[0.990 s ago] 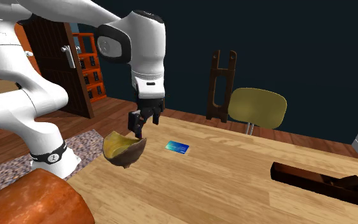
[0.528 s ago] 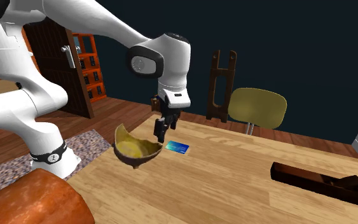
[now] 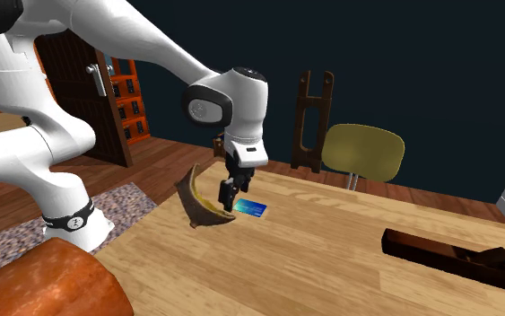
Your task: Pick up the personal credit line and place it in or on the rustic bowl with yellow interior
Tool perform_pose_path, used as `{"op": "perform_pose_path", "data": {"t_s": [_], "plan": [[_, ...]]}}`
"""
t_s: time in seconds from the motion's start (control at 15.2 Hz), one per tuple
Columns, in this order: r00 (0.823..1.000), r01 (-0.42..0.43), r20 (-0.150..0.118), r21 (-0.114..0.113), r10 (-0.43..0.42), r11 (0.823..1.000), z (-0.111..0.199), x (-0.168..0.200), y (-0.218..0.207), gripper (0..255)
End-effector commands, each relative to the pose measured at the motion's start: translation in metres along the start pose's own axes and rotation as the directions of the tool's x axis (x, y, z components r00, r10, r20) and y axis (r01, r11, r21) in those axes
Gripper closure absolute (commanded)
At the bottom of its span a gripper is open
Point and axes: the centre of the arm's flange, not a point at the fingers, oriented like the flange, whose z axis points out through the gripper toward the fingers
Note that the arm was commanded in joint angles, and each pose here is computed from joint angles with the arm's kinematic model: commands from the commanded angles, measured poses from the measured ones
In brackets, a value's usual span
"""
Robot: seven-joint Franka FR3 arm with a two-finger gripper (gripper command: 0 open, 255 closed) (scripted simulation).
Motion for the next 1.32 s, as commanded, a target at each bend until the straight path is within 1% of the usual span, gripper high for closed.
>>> {"op": "perform_pose_path", "data": {"t_s": [0.0, 0.4, 0.46, 1.06, 1.25], "plan": [[1.0, -0.001, 0.002, -0.001, 0.001, 1.0, 0.003, 0.0, 0.0, 0], [1.0, -0.001, 0.002, -0.001, 0.001, 1.0, 0.003, 0.0, 0.0, 0], [1.0, -0.001, 0.002, -0.001, 0.001, 1.0, 0.003, 0.0, 0.0, 255], [1.0, -0.001, 0.002, -0.001, 0.001, 1.0, 0.003, 0.0, 0.0, 255], [1.0, -0.001, 0.002, -0.001, 0.001, 1.0, -0.013, -0.002, -0.001, 255]]}}
